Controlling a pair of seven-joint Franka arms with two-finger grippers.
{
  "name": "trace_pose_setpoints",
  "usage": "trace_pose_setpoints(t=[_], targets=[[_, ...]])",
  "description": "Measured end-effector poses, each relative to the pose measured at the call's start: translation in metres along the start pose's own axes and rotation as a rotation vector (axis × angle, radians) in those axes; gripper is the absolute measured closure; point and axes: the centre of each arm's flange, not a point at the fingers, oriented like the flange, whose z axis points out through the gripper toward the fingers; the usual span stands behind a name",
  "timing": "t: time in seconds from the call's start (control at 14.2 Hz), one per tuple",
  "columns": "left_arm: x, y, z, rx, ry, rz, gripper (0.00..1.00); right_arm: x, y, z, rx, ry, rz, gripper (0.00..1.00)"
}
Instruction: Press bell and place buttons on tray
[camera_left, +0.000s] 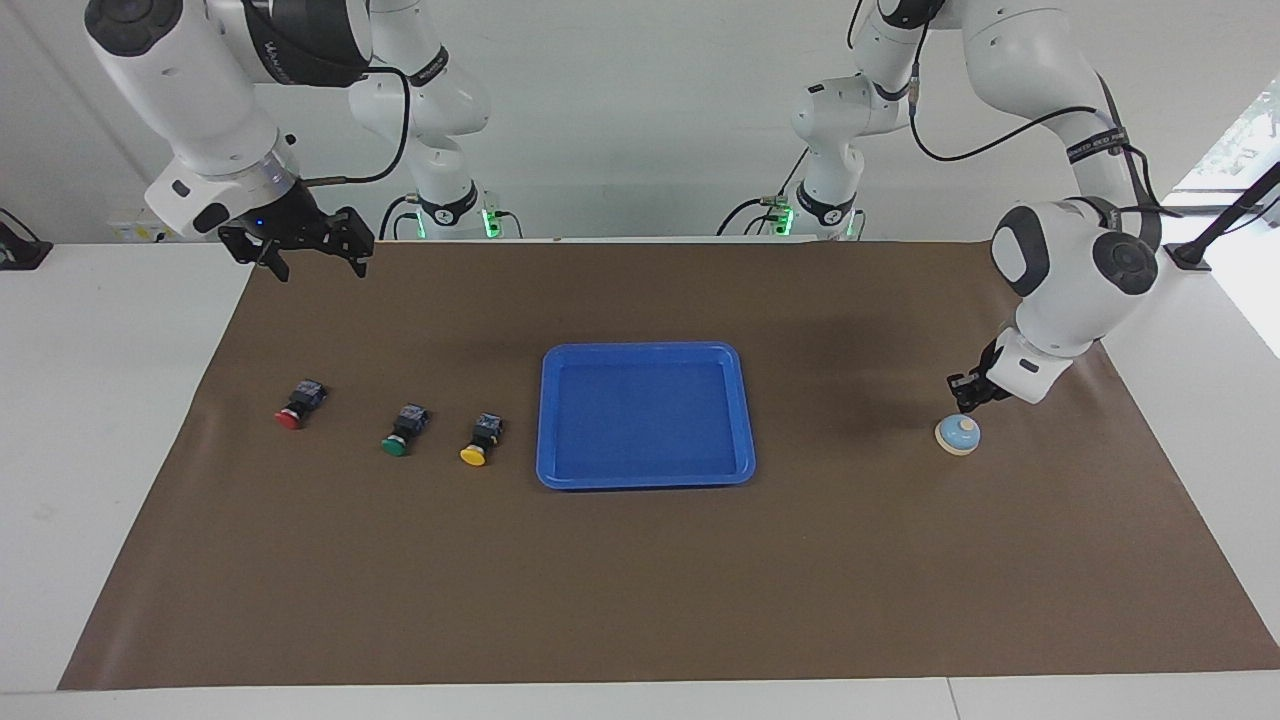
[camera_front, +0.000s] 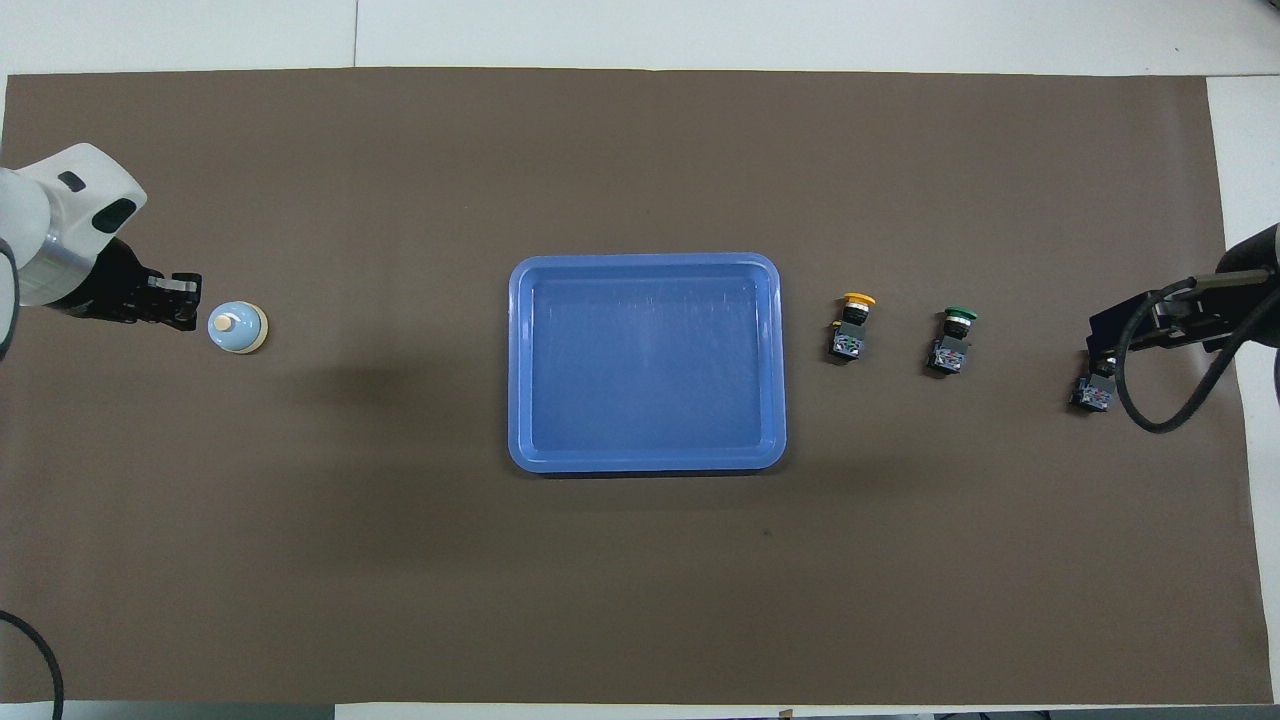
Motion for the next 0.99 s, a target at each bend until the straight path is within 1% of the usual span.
trace_pose_setpoints(t=[0.07, 0.14, 0.35, 0.56, 0.63, 0.71, 0.99], targets=[[-0.010, 0.000, -0.016, 0.003, -0.001, 0.000, 0.92, 0.000, 0.000, 0.000, 0.000, 0.000, 0.000, 0.00], [-0.022, 0.001, -0.030, 0.006, -0.011, 0.000, 0.83, 0.000, 0.000, 0.000, 0.000, 0.000, 0.000, 0.00], [-0.051, 0.005, -0.057, 0.014, -0.056, 0.003, 0.52, 0.000, 0.000, 0.000, 0.000, 0.000, 0.000, 0.00], [-0.058, 0.014, -0.066, 0.018, -0.051, 0.018, 0.21, 0.000, 0.000, 0.000, 0.000, 0.000, 0.000, 0.00], [-0.058, 0.018, -0.065, 0.019, -0.050, 0.027, 0.08, 0.000, 0.000, 0.000, 0.000, 0.000, 0.000, 0.00], [-0.057, 0.021, -0.064, 0.019, -0.051, 0.031, 0.00, 0.000, 0.000, 0.000, 0.000, 0.000, 0.000, 0.00], [-0.049, 0.022, -0.076, 0.017, -0.027, 0.033, 0.00, 0.000, 0.000, 0.000, 0.000, 0.000, 0.000, 0.00]])
